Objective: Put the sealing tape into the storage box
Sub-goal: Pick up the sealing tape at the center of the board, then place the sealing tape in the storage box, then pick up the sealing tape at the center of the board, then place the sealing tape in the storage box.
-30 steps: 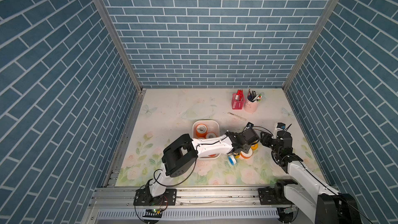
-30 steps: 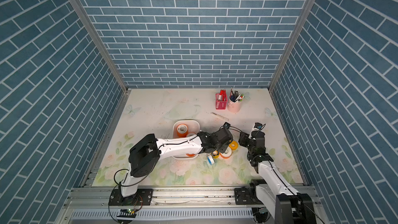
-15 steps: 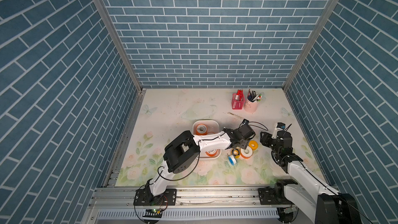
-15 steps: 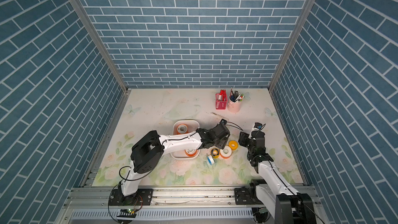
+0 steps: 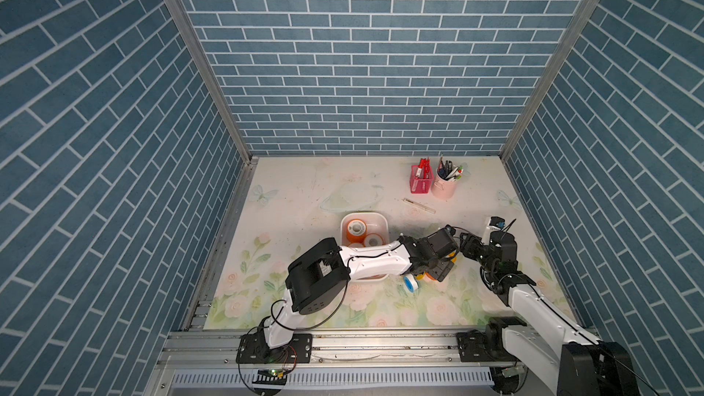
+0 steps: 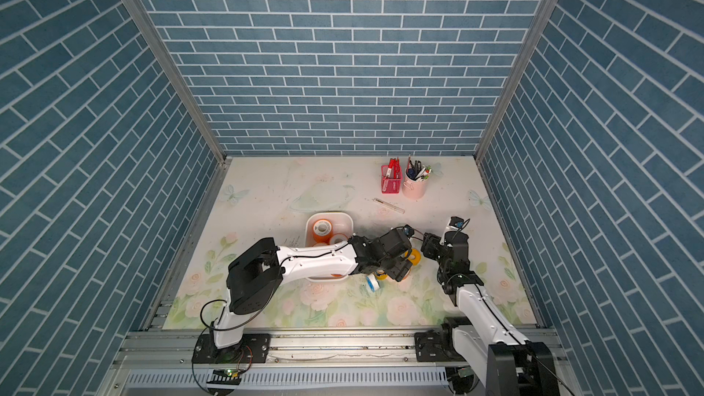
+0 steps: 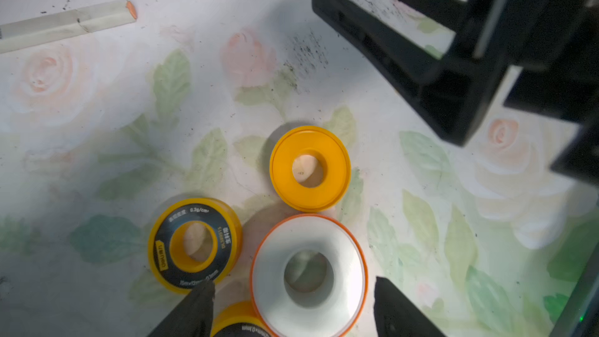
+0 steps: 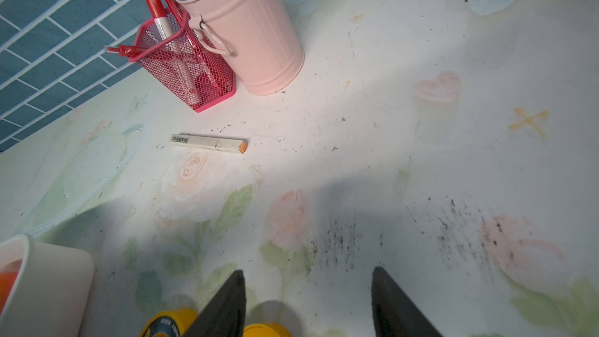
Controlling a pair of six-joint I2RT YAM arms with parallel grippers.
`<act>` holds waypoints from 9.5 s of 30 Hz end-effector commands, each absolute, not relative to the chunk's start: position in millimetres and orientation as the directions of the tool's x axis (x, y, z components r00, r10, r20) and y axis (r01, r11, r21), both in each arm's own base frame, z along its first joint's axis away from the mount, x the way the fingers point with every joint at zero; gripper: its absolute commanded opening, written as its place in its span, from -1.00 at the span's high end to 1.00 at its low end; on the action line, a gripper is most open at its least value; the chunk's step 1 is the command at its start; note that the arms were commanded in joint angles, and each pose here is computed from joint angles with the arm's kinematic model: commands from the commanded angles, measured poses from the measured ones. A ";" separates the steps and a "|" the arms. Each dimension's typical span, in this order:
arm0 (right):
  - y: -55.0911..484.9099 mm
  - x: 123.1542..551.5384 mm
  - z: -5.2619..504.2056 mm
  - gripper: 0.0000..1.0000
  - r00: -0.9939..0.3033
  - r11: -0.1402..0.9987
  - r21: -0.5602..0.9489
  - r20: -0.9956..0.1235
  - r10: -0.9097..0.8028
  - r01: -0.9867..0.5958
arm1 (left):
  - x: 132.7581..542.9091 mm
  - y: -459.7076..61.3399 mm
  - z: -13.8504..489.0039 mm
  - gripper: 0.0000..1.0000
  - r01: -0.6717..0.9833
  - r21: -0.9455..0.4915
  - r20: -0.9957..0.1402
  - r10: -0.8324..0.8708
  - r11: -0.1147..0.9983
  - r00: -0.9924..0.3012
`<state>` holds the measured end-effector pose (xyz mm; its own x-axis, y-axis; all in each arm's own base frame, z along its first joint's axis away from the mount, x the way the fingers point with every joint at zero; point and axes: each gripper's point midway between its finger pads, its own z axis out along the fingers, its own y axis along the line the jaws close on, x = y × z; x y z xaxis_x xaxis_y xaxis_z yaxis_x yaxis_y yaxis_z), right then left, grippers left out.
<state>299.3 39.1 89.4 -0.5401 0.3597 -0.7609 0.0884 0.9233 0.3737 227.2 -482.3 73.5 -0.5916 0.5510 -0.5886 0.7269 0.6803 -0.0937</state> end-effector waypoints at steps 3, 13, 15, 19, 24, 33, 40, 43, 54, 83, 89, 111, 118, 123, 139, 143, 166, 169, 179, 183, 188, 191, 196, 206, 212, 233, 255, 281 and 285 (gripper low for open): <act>36.9 297.3 85.2 -0.26 -0.539 0.915 0.389 -0.750 0.384 0.111 | 220.2 -483.2 57.1 -0.63 0.738 -0.078 -0.540 0.594 0.670 -0.596; 37.9 297.7 85.5 -0.27 -0.540 0.915 0.391 -0.750 0.382 0.105 | 214.1 -484.3 41.2 -0.63 0.730 -0.065 -0.509 0.607 0.680 -0.610; 38.3 297.8 84.9 -0.27 -0.542 0.914 0.392 -0.748 0.383 0.104 | 210.6 -485.7 40.2 -0.63 0.735 -0.065 -0.508 0.611 0.675 -0.607; 38.9 298.2 83.9 -0.27 -0.546 0.914 0.393 -0.745 0.382 0.102 | 208.1 -488.4 36.9 -0.63 0.735 -0.061 -0.502 0.616 0.675 -0.607; 39.0 297.9 84.2 -0.27 -0.546 0.914 0.393 -0.746 0.382 0.102 | 205.0 -495.3 36.2 -0.62 0.737 -0.047 -0.505 0.621 0.674 -0.600; 39.1 298.8 83.5 -0.28 -0.548 0.914 0.393 -0.744 0.382 0.103 | 206.8 -501.3 28.8 -0.53 0.726 0.033 -0.519 0.632 0.687 -0.575; 39.4 298.9 83.0 -0.27 -0.550 0.914 0.393 -0.743 0.381 0.102 | 205.0 -500.1 21.4 -0.51 0.726 0.059 -0.505 0.648 0.685 -0.570; 39.6 298.9 82.7 -0.27 -0.551 0.914 0.393 -0.742 0.381 0.102 | 203.8 -502.0 21.0 -0.52 0.730 0.053 -0.505 0.649 0.681 -0.569; 39.5 298.4 82.4 -0.27 -0.551 0.914 0.394 -0.742 0.381 0.102 | 201.5 -505.1 20.5 -0.62 0.740 0.036 -0.501 0.653 0.672 -0.568; 40.1 297.6 83.6 -0.27 -0.548 0.913 0.396 -0.744 0.381 0.097 | 209.8 -430.2 138.5 -0.37 0.589 0.029 -0.661 0.458 0.807 -0.595; 40.2 298.1 84.0 -0.28 -0.547 0.913 0.397 -0.745 0.381 0.096 | 237.0 -357.7 143.5 -0.34 0.432 0.006 -0.658 0.329 0.902 -0.677; 41.2 298.7 80.8 -0.27 -0.556 0.913 0.397 -0.739 0.380 0.095 | 296.6 -295.2 75.6 -0.29 0.229 -0.028 -0.570 0.172 0.973 -0.803; 41.0 298.8 80.7 -0.27 -0.556 0.913 0.397 -0.739 0.381 0.096 | 303.5 -295.1 67.4 -0.30 0.218 -0.005 -0.569 0.176 0.976 -0.803; 41.2 298.9 81.1 -0.27 -0.554 0.912 0.398 -0.741 0.381 0.094 | 308.2 -292.7 66.1 -0.29 0.201 0.007 -0.580 0.168 0.980 -0.797; 41.2 298.7 81.5 -0.27 -0.552 0.912 0.398 -0.742 0.381 0.094 | 308.9 -286.4 61.4 -0.51 0.178 0.035 -0.574 0.165 0.983 -0.802; 41.1 298.5 81.8 -0.27 -0.551 0.912 0.399 -0.742 0.381 0.093 | 307.3 -286.6 60.9 -0.60 0.179 0.028 -0.569 0.163 0.984 -0.806; 45.9 297.6 82.7 -0.28 -0.559 0.908 0.413 -0.737 0.379 0.071 | 289.8 -279.6 89.4 -0.59 0.156 0.022 -0.606 0.137 0.987 -0.784; 46.3 297.8 83.5 -0.28 -0.560 0.908 0.412 -0.737 0.377 0.069 | 287.6 -276.5 107.8 -0.58 0.162 -0.002 -0.629 0.125 0.987 -0.768; 59.7 303.0 94.4 -0.35 -0.588 0.910 0.415 -0.732 0.344 0.016 | 269.0 -212.7 174.3 -0.59 0.130 -0.016 -0.704 0.082 0.991 -0.706; 74.1 307.1 104.9 -0.42 -0.621 0.935 0.354 -0.739 0.261 -0.030 | 259.5 -177.4 183.7 -0.61 0.106 -0.045 -0.715 0.042 0.993 -0.698; 87.4 308.0 105.3 -0.48 -0.677 0.957 0.282 -0.717 0.167 -0.063 | 253.7 -143.8 183.5 -0.62 0.074 -0.044 -0.724 0.019 0.996 -0.689; 94.9 304.2 97.7 -0.53 -0.712 0.964 0.254 -0.691 0.124 -0.079 | 249.3 -132.5 183.8 -0.64 0.062 -0.059 -0.745 -0.002 0.996 -0.667; 98.9 295.8 72.2 -0.58 -0.774 0.974 0.212 -0.629 0.073 -0.081 | 248.8 -134.1 197.0 -0.67 0.088 -0.097 -0.777 -0.020 0.991 -0.629; 95.7 286.5 42.2 -0.66 -0.831 0.988 0.140 -0.556 0.025 -0.064 | 248.4 -132.8 196.6 -0.69 0.082 -0.100 -0.777 -0.026 0.992 -0.629; 99.4 280.8 32.0 -0.68 -0.855 0.989 0.129 -0.519 0.005 -0.072 | 248.4 -133.1 194.5 -0.70 0.083 -0.094 -0.772 -0.021 0.992 -0.635; 102.1 267.6 11.4 -0.23 -0.895 0.995 0.069 -0.446 -0.028 -0.066 | 248.1 -134.7 190.9 -0.69 0.089 -0.092 -0.765 -0.013 0.992 -0.644; 114.2 264.2 18.5 -0.11 -0.889 0.991 0.072 -0.454 -0.067 -0.111 | 248.4 -134.7 189.1 -0.70 0.088 -0.087 -0.762 -0.009 0.992 -0.648; 327.5 265.9 155.0 -0.03 -0.716 0.783 0.288 -0.644 -0.268 -0.552 | 247.2 -117.6 210.6 -0.70 0.027 -0.112 -0.809 -0.076 0.993 -0.583; 372.0 254.7 148.8 -0.03 -0.692 0.735 0.279 -0.637 -0.340 -0.618 | 246.7 -113.8 214.9 -0.70 0.015 -0.121 -0.818 -0.091 0.993 -0.568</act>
